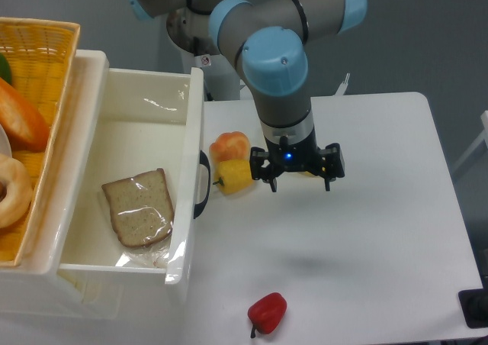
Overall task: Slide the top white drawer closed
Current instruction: 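Move the open gripper toward the front face of the open white drawer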
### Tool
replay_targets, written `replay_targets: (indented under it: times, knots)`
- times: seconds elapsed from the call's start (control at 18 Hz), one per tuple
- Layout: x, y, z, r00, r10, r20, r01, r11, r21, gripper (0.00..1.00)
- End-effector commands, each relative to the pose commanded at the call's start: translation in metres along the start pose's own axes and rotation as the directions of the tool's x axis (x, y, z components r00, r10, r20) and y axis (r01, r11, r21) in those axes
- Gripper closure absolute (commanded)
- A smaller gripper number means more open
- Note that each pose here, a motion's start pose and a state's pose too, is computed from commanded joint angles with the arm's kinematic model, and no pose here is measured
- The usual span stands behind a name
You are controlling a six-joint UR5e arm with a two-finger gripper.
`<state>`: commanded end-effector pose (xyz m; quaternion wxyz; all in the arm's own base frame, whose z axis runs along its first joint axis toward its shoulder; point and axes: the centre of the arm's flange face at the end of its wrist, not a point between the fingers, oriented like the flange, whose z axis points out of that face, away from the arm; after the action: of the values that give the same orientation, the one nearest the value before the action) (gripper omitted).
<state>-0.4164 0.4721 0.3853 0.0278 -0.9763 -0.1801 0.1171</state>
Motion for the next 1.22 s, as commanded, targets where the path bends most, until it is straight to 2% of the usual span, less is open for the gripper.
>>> replay_targets:
  times: [0.44, 0.56, 0.78, 0.89, 1.06, 1.22]
  knots:
    - [-0.018, 0.006, 0.027, 0.997, -0.046, -0.062, 0.045, 0.999, -0.011, 0.00]
    - [-0.025, 0.011, 0.036, 0.989, -0.075, -0.125, 0.077, 0.997, 0.006, 0.00]
    - [-0.020, 0.021, 0.054, 0.986, -0.073, -0.150, 0.070, 0.997, -0.025, 0.00]
    - [-0.015, 0.024, 0.072, 0.985, -0.055, -0.164, 0.047, 0.997, -0.053, 0.00]
    - [-0.009, 0.023, 0.080, 0.984, 0.054, -0.171, -0.064, 0.996, -0.055, 0.00]
    - [-0.003, 0.021, 0.081, 0.982, 0.052, -0.181, -0.063, 0.996, -0.056, 0.00]
